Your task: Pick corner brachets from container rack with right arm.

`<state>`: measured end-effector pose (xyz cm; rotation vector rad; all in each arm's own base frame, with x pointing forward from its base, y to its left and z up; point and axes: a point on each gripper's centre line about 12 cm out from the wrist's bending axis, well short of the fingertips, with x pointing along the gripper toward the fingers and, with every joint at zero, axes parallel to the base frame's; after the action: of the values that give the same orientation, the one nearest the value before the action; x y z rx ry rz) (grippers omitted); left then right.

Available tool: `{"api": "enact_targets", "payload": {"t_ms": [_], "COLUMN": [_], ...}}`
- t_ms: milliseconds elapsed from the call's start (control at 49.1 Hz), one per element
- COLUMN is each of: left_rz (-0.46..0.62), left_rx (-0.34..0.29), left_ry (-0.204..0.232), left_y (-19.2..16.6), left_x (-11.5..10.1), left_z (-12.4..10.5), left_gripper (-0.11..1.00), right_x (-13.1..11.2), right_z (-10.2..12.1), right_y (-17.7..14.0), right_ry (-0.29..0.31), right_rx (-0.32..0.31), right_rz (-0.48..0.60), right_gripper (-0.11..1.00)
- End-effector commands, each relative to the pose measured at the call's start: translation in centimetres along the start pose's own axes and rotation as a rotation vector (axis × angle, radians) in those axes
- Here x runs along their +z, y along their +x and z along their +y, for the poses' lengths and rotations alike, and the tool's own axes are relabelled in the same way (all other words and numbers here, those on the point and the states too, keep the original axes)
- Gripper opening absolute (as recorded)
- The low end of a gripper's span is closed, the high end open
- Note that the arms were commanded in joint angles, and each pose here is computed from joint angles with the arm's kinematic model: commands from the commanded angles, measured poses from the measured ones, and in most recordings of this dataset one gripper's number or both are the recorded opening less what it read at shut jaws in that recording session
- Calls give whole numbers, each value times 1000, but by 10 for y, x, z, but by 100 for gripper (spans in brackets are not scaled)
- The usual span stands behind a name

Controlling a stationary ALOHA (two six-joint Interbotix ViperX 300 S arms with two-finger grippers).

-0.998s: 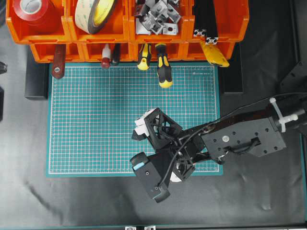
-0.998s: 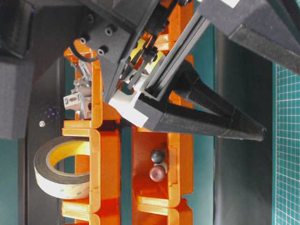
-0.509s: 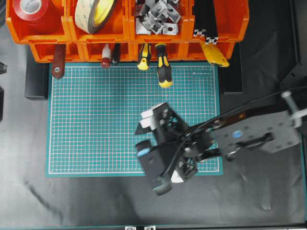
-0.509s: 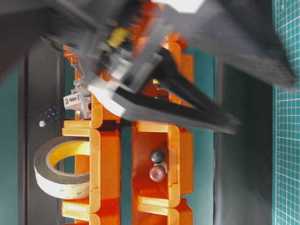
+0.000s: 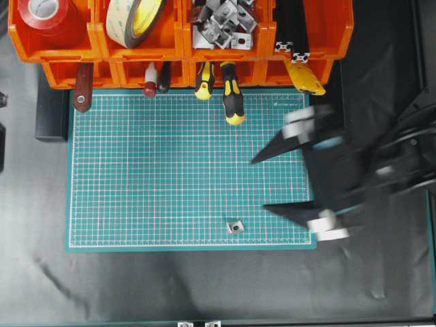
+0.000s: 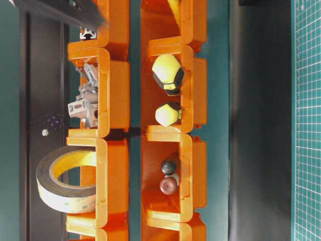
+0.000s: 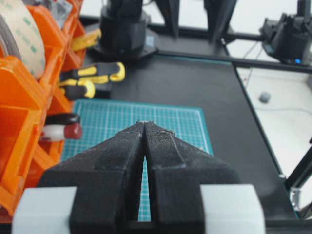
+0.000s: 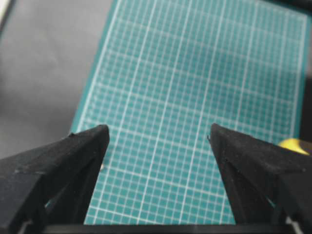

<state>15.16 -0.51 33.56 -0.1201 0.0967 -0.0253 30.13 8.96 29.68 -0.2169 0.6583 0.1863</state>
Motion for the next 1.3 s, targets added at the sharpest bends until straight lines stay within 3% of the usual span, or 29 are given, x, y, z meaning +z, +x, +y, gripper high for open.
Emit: {"api": "enact_targets", "payload": {"t_ms": [0,265,509,876,1283], "left_rz": [-26,-17,13,-22,-26], "left_rx": [-4,0,4,1,0], "left_ry": [6,57,71,72,71], "left_y": [-2,-12,-14,-22,-25], "left_x": [10,9,6,10,9], "left_z": [-1,-1,0,-1,-1], "left_gripper": [0,0,0,0,0], "right_x": [2,-20,-47,-84,-96], "right_z": [-3,-13,-19,-25,-29], "right_y": [-28,-101,-137,-157,-167], "right_ry": [11,42,73,102,119], "right_rx": [14,15,13,-17,-38], "right_rz": [-117,-321,-421,-407,-391], "right_gripper": [79,74,68,67,67]}}
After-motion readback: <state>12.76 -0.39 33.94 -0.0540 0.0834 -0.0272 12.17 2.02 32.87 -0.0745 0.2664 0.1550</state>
